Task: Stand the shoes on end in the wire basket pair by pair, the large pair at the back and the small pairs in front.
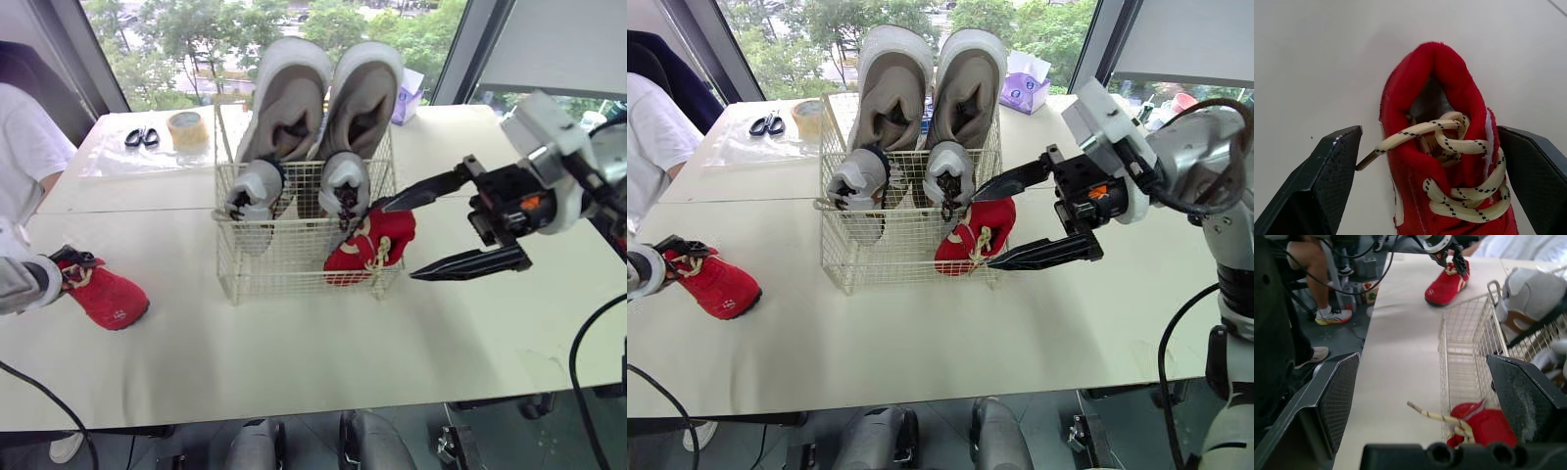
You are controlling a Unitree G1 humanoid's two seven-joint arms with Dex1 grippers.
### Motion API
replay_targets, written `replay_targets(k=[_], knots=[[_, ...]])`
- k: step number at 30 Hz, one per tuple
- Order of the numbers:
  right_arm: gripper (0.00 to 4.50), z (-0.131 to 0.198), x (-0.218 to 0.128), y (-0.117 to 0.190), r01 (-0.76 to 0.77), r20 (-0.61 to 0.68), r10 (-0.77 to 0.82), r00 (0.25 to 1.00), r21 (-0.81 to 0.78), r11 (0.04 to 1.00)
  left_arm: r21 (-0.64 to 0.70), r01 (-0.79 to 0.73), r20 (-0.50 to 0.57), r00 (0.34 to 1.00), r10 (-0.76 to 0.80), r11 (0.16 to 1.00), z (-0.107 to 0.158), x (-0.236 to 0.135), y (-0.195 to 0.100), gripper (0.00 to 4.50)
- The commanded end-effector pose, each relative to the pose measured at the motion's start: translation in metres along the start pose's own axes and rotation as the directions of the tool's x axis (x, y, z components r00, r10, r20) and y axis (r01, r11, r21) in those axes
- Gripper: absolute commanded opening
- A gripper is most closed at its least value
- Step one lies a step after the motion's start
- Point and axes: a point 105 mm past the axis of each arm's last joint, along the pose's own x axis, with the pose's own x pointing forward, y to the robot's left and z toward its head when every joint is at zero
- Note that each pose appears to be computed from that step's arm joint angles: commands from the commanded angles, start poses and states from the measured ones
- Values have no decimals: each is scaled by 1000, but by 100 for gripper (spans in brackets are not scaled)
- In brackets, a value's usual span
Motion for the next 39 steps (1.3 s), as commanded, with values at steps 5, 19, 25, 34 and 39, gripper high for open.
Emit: replay_targets(k=[5, 19, 25, 34, 39], knots=[[450, 13, -7, 2, 62, 18, -61, 998, -45, 997, -16, -53, -16, 998, 53, 998, -4, 8, 11, 155], [450, 6, -17, -6, 100, 44, -101, 994, 20, 995, 6, -27, 69, 997, 26, 1000, 2, -12, 4, 17], [450, 13, -41, -11, 140, 151, -169, 974, 184, 973, 15, 2, 32, 999, -3, 1000, -20, -15, -14, 17], [450, 4, -15, -10, 143, 113, -160, 981, 148, 979, 284, 106, 327, 924, -200, 953, 33, -38, -52, 17], [450, 0, -15, -16, 184, 165, -207, 964, 148, 972, 458, 289, 556, 645, -525, 840, 66, -120, -99, 17]])
